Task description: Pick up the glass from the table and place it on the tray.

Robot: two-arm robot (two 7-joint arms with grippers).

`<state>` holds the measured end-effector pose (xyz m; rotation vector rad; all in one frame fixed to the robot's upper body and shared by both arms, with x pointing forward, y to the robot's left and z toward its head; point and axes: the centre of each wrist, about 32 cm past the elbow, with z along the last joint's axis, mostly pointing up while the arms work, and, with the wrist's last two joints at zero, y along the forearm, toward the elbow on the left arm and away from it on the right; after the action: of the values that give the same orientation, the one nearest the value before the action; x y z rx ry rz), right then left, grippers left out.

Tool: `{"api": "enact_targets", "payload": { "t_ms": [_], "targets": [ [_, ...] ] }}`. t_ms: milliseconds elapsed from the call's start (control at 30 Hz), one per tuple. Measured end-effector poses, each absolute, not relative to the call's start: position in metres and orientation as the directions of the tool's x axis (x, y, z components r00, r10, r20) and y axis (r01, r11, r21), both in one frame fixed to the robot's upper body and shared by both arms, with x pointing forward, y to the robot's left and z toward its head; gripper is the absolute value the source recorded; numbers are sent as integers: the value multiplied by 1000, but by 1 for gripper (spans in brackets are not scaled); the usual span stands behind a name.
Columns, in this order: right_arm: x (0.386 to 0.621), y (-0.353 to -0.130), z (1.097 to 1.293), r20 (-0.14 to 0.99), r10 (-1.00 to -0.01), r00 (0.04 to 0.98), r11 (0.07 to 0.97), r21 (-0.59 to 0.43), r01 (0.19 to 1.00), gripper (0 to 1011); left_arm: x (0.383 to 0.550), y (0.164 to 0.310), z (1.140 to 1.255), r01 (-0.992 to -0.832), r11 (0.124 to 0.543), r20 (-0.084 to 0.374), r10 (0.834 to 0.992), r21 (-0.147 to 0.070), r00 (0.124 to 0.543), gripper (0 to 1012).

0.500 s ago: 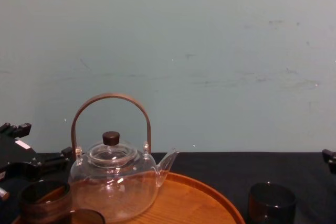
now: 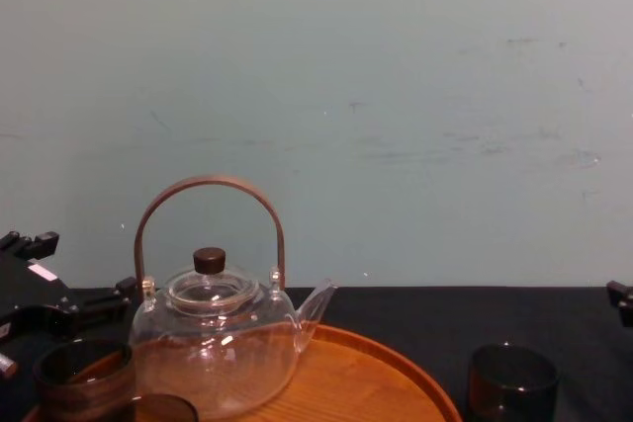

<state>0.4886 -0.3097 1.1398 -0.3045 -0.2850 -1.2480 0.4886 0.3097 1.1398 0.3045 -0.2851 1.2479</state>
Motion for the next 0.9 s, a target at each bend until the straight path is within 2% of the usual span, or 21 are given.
{"api": "enact_targets", "payload": {
  "t_ms": [900],
  "targets": [
    [489,-310,1140,374,-880,292,287,-70,955,1002,489,310,1140,-955,287,374,880,70,292,1001]
  ]
}}
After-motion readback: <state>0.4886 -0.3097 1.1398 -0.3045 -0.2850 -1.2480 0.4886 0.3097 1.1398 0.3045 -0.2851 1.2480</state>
